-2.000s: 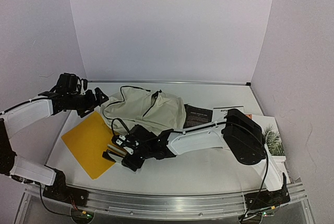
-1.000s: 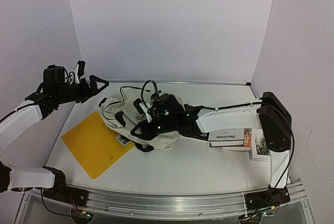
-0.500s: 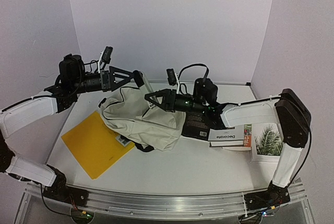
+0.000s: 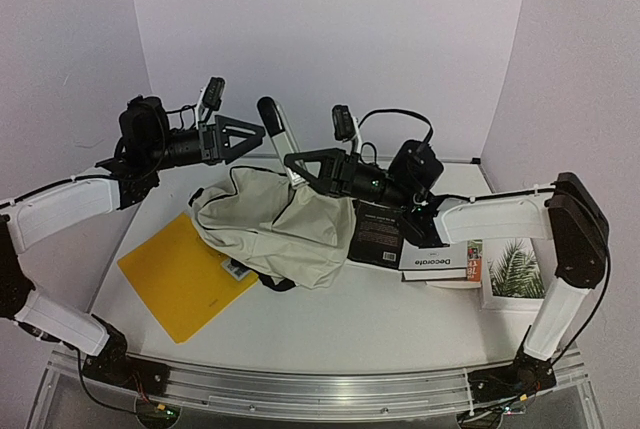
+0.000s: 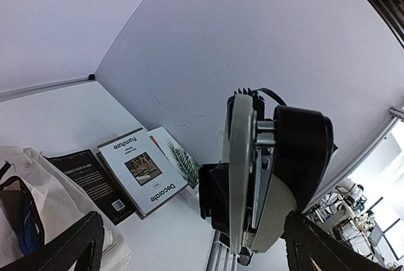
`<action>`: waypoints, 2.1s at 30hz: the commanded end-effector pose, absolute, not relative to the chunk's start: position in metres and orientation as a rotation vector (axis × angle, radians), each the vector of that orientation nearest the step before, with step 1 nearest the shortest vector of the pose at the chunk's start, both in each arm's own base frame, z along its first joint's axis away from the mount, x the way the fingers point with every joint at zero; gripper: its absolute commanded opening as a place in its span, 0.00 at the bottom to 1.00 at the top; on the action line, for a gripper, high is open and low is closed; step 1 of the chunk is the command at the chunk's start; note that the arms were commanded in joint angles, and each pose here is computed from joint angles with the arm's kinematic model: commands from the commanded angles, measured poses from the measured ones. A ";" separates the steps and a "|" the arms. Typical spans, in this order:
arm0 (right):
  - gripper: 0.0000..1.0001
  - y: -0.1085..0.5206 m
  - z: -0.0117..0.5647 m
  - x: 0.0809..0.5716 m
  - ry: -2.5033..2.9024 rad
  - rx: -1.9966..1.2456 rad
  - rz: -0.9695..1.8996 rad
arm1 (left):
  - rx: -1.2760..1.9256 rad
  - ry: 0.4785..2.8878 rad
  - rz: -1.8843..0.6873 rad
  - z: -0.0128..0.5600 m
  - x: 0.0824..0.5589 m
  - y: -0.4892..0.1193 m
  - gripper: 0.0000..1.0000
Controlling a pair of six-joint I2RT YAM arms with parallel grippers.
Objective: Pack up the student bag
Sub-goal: Place the stationery in the student bag.
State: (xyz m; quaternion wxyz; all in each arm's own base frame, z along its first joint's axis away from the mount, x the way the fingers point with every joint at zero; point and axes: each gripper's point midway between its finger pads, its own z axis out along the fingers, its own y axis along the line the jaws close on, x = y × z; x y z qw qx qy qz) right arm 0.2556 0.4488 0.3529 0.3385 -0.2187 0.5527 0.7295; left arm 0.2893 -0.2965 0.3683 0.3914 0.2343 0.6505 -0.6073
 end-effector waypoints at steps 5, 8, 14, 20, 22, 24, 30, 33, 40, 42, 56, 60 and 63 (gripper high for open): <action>0.00 0.433 0.402 0.239 1.224 -0.622 1.932 | 0.776 1.440 -1.653 0.418 0.262 -0.329 0.99; 0.00 0.432 0.400 0.239 1.227 -0.618 1.924 | 0.767 1.417 -1.662 0.421 0.263 -0.330 0.96; 0.00 0.429 0.397 0.240 1.233 -0.589 1.918 | 0.804 1.402 -1.689 0.422 0.257 -0.332 0.87; 0.00 0.428 0.398 0.240 1.225 -0.595 1.909 | 0.777 1.377 -1.680 0.431 0.258 -0.329 0.86; 0.00 0.429 0.395 0.241 1.235 -0.592 1.909 | 0.779 1.362 -1.692 0.434 0.258 -0.331 0.80; 0.00 0.430 0.394 0.242 1.238 -0.591 1.910 | 0.781 1.358 -1.707 0.434 0.258 -0.334 0.75; 0.00 0.428 0.391 0.243 1.243 -0.579 1.894 | 0.766 1.358 -1.735 0.432 0.260 -0.336 0.59; 0.00 0.429 0.387 0.245 1.253 -0.571 1.886 | 0.754 1.360 -1.754 0.431 0.262 -0.338 0.50; 0.15 0.422 0.372 0.256 1.299 -0.499 1.798 | 0.713 1.400 -1.762 0.426 0.269 -0.340 0.27; 0.26 0.419 0.370 0.259 1.314 -0.478 1.760 | 0.700 1.429 -1.748 0.422 0.272 -0.340 0.24; 0.85 0.395 0.331 0.323 1.627 -0.211 1.286 | 0.430 1.788 -1.513 0.376 0.327 -0.295 0.16; 0.80 0.391 0.301 0.347 1.783 -0.133 1.104 | 0.289 1.892 -1.432 0.350 0.349 -0.259 0.16; 0.70 0.394 0.282 0.361 1.875 -0.111 1.011 | 0.235 1.956 -1.382 0.332 0.359 -0.241 0.16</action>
